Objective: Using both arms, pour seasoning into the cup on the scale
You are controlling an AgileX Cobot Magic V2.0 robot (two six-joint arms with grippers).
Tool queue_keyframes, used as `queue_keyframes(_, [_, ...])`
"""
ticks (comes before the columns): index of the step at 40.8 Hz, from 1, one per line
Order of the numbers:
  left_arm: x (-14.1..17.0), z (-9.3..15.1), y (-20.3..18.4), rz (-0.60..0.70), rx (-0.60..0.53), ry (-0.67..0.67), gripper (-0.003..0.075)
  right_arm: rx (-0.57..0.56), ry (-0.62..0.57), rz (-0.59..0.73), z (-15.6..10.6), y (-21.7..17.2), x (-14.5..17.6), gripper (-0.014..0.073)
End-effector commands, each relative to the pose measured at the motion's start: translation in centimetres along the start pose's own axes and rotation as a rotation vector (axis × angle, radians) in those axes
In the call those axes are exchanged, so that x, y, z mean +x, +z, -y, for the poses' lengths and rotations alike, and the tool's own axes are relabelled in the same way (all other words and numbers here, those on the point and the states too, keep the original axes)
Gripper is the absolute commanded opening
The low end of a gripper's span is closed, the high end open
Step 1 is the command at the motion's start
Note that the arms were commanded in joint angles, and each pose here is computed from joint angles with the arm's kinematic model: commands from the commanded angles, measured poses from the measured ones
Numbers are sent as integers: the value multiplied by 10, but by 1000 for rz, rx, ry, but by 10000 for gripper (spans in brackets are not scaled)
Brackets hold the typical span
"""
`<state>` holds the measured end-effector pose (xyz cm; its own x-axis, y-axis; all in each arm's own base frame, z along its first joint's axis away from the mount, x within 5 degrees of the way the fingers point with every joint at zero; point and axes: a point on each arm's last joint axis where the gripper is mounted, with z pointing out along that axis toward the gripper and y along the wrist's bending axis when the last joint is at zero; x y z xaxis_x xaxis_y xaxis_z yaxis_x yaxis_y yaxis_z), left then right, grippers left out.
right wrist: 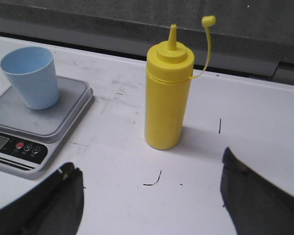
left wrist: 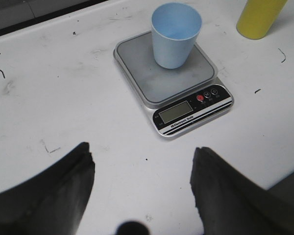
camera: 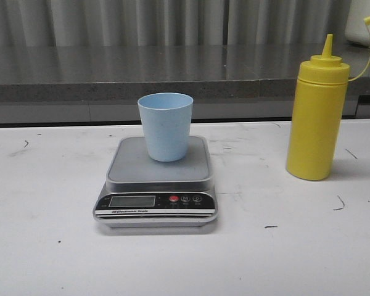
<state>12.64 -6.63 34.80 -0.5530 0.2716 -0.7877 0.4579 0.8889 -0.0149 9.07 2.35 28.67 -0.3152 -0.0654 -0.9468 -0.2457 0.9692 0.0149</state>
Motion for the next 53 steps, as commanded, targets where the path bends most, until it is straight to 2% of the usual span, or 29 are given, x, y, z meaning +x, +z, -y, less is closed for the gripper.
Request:
queue_keyframes(1, [-12, 1, -6, 92, 8, -2, 418, 8, -21, 93, 1, -18, -13, 592])
queue_keyframes(6, [-12, 1, -6, 92, 8, -2, 418, 18, -36, 56, 2, -30, -4, 592])
queue_keyframes(11, [-12, 1, -6, 92, 8, -2, 418, 26, -49, 85, 2, -38, -3, 592])
queue_keyframes(46, [-13, 1, -6, 99, 8, -2, 418, 24, -49, 127, 2, -39, -7, 591])
queue_keyframes(50, [-13, 1, -6, 99, 8, -2, 418, 24, -49, 132, 2, -39, -7, 547])
queue_keyframes(53, [-13, 1, -6, 99, 8, -2, 417, 24, -49, 132, 2, -39, -7, 449])
